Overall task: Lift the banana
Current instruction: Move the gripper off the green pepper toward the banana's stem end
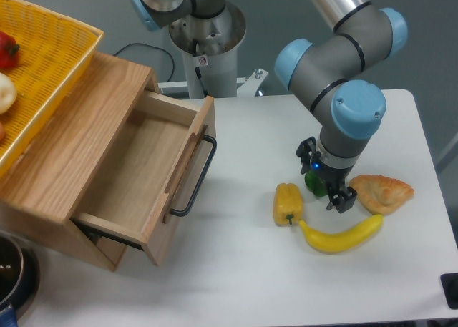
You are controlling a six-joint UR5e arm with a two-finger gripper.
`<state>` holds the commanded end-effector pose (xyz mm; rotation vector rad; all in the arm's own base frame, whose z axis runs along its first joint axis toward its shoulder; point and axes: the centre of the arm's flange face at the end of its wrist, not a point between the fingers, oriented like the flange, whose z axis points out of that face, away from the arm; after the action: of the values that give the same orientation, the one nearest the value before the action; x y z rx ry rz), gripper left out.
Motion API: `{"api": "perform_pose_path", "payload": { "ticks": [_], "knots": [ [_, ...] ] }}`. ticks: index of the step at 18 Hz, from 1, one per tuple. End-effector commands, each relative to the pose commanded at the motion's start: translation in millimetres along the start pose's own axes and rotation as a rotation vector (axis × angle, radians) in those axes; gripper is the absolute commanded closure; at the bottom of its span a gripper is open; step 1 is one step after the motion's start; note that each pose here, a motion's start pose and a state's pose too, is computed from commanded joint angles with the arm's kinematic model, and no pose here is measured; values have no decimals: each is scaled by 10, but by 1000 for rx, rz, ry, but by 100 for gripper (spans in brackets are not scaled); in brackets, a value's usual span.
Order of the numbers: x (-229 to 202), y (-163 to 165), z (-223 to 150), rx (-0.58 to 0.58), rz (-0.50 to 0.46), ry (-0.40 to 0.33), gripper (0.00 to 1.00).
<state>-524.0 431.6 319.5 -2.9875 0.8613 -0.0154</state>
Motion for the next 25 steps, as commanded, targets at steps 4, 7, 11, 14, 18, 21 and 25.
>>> {"api": "perform_pose_path", "payload": {
  "ticks": [4, 7, 11, 14, 18, 21, 25],
  "knots": [
    [-49, 5, 34, 0, -3, 2, 0],
    [-104, 6, 84, 5, -43, 6, 0],
    [-64, 8, 213, -6, -61, -6, 0],
    [-18, 29, 297, -9, -65, -39, 0],
    [-31, 120, 313, -7, -83, -46, 0],
    [-28, 199, 328, 18, -102, -43, 0],
    [-33, 325, 421, 162, -143, -43, 0]
  ]
}}
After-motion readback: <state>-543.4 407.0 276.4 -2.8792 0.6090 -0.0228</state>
